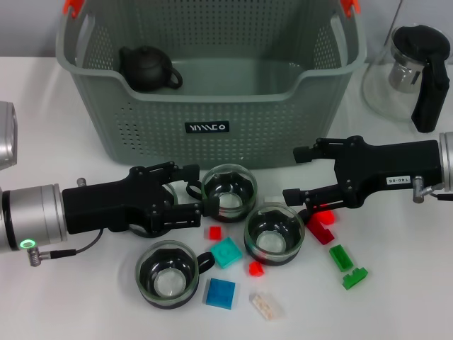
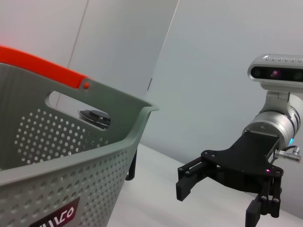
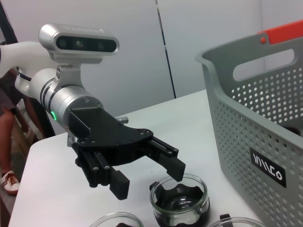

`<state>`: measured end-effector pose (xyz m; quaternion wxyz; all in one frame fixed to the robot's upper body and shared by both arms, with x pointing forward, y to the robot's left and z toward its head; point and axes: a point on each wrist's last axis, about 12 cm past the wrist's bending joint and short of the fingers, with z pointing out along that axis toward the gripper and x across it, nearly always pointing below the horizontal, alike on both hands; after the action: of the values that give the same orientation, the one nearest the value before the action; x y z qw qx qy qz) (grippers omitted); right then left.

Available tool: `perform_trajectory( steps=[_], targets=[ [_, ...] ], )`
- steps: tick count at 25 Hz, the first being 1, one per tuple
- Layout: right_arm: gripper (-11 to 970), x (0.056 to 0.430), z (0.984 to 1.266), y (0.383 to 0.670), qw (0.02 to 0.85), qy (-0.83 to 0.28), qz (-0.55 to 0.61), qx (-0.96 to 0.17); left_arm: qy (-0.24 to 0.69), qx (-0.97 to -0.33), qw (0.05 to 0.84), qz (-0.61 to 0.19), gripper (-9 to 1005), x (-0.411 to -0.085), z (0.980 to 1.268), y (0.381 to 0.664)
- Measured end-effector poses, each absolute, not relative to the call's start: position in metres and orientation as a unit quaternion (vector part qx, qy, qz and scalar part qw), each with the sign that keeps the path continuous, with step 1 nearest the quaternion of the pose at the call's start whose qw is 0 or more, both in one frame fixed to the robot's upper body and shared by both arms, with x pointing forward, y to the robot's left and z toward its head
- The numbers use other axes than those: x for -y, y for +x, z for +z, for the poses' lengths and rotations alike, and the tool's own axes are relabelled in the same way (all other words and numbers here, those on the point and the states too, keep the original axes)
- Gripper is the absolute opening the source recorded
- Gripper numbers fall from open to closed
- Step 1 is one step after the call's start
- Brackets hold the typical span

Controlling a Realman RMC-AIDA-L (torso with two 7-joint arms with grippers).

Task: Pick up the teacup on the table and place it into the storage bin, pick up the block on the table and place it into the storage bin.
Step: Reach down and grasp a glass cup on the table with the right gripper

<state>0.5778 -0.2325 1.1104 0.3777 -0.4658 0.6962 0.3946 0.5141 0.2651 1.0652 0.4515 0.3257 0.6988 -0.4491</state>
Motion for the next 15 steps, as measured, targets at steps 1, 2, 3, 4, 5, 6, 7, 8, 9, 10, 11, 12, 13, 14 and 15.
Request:
perform_trajectory(
  steps=[1,2,3,4,5,6,7,8,9,10,11,12,13,14,15],
  targets=[
    [945,0.2325,1.1103,0.5777,0.378,-0.466,0.394,-0.696,0.326,-0.699,0.452,-0.449,829,-0.2651,1.0652,0.5142],
    [945,0.2326,1.11,0.5777,0.378,-0.465,0.394,-0.697,0.326,-0.699,0.451,-0.449,829,-0.2651,1.0652,0.5142],
    [945,0.2325,1.1098,0.5776,0.378,-0.465,0.394,-0.697,0.325,-0.699,0.451,-0.449,829,-0.2651,1.0652,0.5142],
    [945,0.2327,1.1097,0.5775,0.378,-0.465,0.394,-0.697,0.326,-0.699,0.451,-0.449,829,-0.2651,1.0652,0.5141],
    [945,0.2327,1.1097,0.5775,0.378,-0.464,0.394,-0.697,0.326,-0.699,0.451,-0.449,830,-0.2651,1.0652,0.514],
    [945,0.2327,1.1096,0.5774,0.378,-0.464,0.394,-0.697,0.326,-0.699,0.451,-0.45,830,-0.2651,1.0652,0.5139],
    [945,0.2327,1.1096,0.5774,0.378,-0.464,0.394,-0.697,0.326,-0.699,0.451,-0.45,830,-0.265,1.0652,0.5139],
    [945,0.2327,1.1096,0.5774,0.378,-0.464,0.394,-0.697,0.325,-0.699,0.451,-0.45,830,-0.2647,1.065,0.5137],
    [945,0.2327,1.1096,0.5774,0.378,-0.465,0.394,-0.697,0.324,-0.699,0.451,-0.451,830,-0.2643,1.0646,0.5134],
    [946,0.2328,1.1096,0.5774,0.378,-0.465,0.394,-0.697,0.324,-0.698,0.45,-0.453,830,-0.2638,1.0642,0.5131],
    [946,0.2328,1.1095,0.5773,0.378,-0.464,0.394,-0.697,0.323,-0.698,0.45,-0.453,830,-0.2636,1.064,0.5129],
    [946,0.2329,1.1095,0.5772,0.378,-0.464,0.394,-0.697,0.323,-0.698,0.45,-0.453,830,-0.2635,1.0639,0.5128],
    [946,0.233,1.1094,0.577,0.378,-0.464,0.394,-0.697,0.323,-0.698,0.45,-0.454,829,-0.2634,1.0639,0.5128],
    [946,0.2332,1.1092,0.5767,0.378,-0.464,0.395,-0.697,0.323,-0.698,0.45,-0.454,829,-0.2634,1.0639,0.5128],
    [946,0.2332,1.1092,0.5765,0.377,-0.465,0.395,-0.697,0.323,-0.698,0.45,-0.454,829,-0.2634,1.0638,0.5128]
  ],
)
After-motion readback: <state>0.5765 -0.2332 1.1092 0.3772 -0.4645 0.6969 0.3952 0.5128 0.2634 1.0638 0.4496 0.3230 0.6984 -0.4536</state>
